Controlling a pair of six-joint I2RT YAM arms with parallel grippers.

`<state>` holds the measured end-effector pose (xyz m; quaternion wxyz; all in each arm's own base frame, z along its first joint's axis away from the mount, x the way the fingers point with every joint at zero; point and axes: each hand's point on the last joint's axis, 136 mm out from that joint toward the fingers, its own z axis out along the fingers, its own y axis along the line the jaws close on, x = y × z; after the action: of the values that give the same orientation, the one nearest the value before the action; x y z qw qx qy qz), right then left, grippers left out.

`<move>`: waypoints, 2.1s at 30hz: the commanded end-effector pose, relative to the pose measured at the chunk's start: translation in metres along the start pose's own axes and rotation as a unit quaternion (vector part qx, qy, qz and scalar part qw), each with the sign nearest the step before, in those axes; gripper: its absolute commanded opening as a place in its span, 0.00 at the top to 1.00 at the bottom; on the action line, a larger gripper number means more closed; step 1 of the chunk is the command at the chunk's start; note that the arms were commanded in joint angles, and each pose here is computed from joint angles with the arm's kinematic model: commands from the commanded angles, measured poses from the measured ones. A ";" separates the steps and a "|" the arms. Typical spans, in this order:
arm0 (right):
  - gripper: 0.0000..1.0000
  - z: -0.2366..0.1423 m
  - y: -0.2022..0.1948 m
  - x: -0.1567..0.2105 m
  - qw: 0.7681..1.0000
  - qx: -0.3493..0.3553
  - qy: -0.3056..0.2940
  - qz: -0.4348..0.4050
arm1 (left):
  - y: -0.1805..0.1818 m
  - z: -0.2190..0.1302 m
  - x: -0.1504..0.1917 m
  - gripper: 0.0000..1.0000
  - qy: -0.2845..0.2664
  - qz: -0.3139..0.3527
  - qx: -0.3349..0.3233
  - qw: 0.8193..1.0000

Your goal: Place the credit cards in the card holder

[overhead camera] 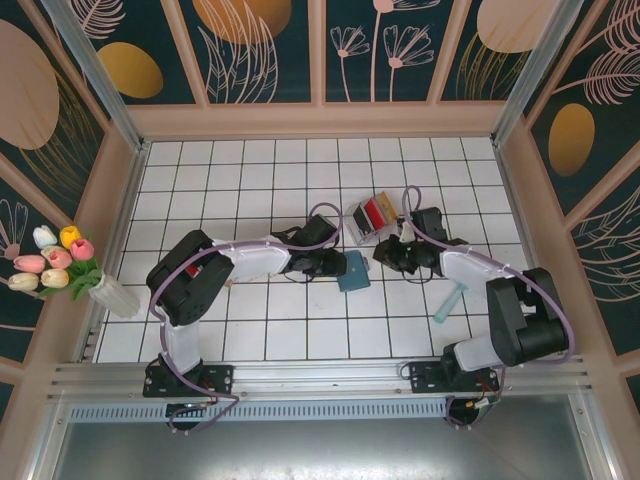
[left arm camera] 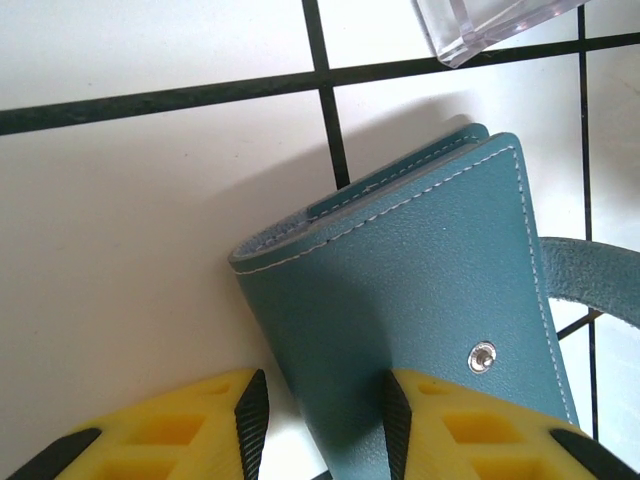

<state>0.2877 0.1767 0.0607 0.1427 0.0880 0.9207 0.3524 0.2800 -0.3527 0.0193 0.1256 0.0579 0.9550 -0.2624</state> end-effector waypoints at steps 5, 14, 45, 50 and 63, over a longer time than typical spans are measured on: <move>0.83 0.013 0.012 0.005 0.999 -0.029 0.017 -0.026 | 0.017 0.015 0.014 0.60 0.026 0.017 -0.032 0.999; 0.83 0.021 0.014 0.015 0.998 -0.030 0.036 -0.037 | 0.017 0.017 0.015 0.60 0.029 0.020 -0.033 0.999; 0.81 0.048 0.002 0.040 0.988 0.076 0.107 -0.085 | 0.015 0.019 0.012 0.60 0.029 0.018 -0.034 0.999; 0.81 0.045 0.001 0.041 0.984 0.105 0.110 -0.096 | 0.016 0.017 0.011 0.60 0.025 0.018 -0.036 0.999; 0.79 0.025 0.024 0.001 0.990 0.096 0.055 -0.091 | 0.016 0.014 0.012 0.59 0.021 0.020 -0.032 0.999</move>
<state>0.2953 0.2150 0.0610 0.1229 -0.0065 0.9558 0.2671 0.2815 -0.3550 0.0188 0.1234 0.0709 0.9560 -0.2567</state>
